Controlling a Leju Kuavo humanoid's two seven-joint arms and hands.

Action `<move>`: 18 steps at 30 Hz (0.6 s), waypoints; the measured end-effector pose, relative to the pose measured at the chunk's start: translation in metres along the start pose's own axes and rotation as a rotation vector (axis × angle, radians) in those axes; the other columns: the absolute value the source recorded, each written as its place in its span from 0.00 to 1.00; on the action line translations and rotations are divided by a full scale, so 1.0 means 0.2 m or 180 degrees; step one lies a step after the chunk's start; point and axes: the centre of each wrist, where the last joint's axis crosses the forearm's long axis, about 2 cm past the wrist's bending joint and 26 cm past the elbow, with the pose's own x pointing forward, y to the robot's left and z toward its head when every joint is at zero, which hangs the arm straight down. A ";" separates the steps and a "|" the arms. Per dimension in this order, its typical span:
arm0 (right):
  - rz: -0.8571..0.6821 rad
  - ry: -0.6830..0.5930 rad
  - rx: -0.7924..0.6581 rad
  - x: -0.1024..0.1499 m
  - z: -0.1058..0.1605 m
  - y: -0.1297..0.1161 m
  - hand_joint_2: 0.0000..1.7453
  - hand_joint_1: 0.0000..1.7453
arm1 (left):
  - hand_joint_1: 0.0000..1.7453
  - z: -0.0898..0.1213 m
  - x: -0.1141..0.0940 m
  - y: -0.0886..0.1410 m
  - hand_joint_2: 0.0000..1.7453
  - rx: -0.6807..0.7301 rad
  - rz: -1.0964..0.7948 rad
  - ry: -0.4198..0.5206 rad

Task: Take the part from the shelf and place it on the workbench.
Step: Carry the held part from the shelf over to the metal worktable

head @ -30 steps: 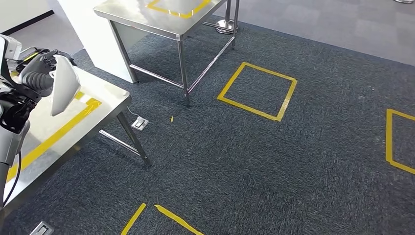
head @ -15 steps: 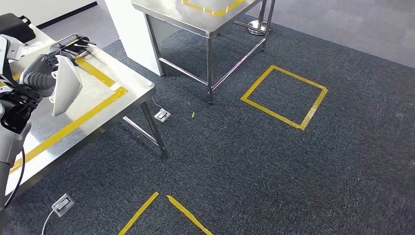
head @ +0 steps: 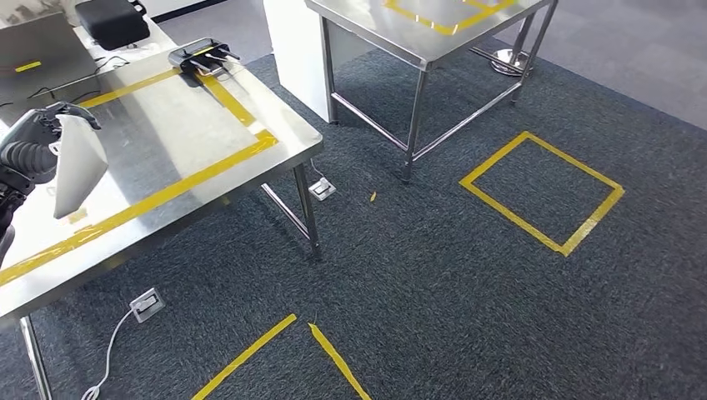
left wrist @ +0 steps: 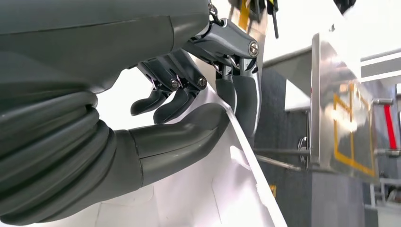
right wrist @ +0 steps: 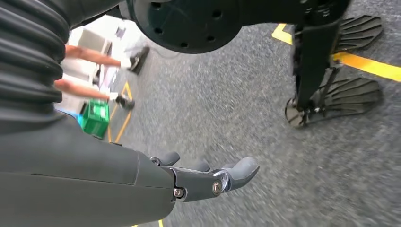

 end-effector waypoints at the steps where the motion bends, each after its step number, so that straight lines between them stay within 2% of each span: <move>1: -0.0002 -0.0011 0.0002 0.00 0.00 0.00 1.00 0.00 | 1.00 0.01 0.01 0.00 1.00 -0.0005 -0.0017 0.0001; 11: -0.0035 -0.0047 0.0013 0.02 0.00 0.01 1.00 0.00 | 1.00 0.00 0.02 -0.01 1.00 -0.0029 -0.0137 0.0030; 15: -0.0045 -0.0052 0.0029 0.03 0.01 0.02 1.00 0.00 | 1.00 -0.05 -0.03 -0.09 1.00 0.0004 -0.0140 0.0020; 18: -0.0044 -0.0057 0.0031 0.04 0.01 0.02 1.00 0.00 | 1.00 -0.07 -0.02 -0.10 1.00 -0.0003 -0.0139 -0.0018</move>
